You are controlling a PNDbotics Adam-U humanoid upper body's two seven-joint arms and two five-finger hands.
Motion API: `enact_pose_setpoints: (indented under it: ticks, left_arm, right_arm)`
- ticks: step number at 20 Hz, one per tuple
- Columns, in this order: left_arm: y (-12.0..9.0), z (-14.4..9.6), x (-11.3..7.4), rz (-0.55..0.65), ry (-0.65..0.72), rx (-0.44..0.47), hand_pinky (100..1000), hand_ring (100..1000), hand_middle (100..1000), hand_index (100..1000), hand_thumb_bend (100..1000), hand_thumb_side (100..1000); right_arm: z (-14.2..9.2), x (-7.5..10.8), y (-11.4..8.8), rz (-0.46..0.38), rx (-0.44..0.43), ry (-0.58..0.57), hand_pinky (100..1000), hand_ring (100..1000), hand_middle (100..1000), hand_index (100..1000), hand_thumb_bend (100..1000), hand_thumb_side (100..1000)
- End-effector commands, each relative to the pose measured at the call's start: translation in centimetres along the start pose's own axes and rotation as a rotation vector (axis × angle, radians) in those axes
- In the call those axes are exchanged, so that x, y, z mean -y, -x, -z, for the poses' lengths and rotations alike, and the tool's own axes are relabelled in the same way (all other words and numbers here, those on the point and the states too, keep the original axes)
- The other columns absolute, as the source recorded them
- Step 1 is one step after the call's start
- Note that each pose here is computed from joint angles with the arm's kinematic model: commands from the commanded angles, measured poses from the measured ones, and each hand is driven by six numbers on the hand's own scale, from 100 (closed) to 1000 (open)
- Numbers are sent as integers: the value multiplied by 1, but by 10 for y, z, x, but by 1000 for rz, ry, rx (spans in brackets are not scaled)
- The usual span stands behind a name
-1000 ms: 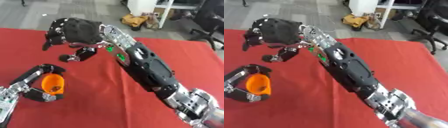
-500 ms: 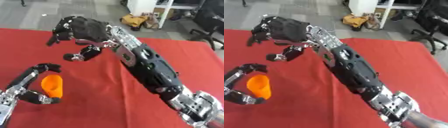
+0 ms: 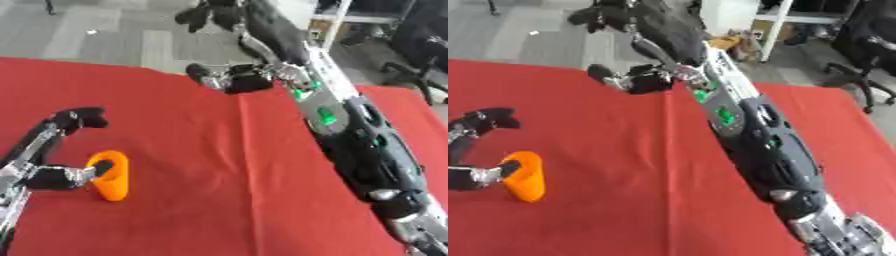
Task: Pour the contents of one cup into another cup.
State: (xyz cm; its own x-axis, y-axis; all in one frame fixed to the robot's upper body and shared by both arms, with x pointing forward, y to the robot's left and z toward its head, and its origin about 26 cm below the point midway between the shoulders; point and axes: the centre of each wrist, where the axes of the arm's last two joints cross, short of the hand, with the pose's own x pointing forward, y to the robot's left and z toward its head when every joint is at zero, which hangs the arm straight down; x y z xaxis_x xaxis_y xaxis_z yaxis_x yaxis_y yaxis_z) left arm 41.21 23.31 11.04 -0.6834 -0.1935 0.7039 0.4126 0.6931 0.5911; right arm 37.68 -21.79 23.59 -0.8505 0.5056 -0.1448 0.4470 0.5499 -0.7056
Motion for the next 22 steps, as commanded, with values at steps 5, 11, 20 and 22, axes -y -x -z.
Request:
enact_pose_setpoints:
  ticks: [5, 11, 20, 22]
  left_arm:
    - [-29, -9, -31, -57, -115, 20, 788, 710, 629, 848, 414, 275]
    - [-50, -48, -54, -79, -317, 48, 774, 695, 613, 835, 364, 277]
    - [-58, -78, -39, -193, -405, -31, 769, 692, 606, 835, 313, 304]
    - [-57, -83, -35, -197, -412, -52, 769, 691, 606, 835, 301, 310]
  right_arm:
    - [-24, 25, 5, 29, -195, 191, 627, 523, 511, 778, 362, 100]
    - [-95, -30, 6, 210, -591, 215, 614, 510, 516, 776, 372, 100]
    - [-120, -58, -22, 437, -778, 160, 613, 521, 556, 788, 420, 100]
    - [-122, -61, -25, 486, -794, 156, 613, 523, 560, 789, 377, 100]
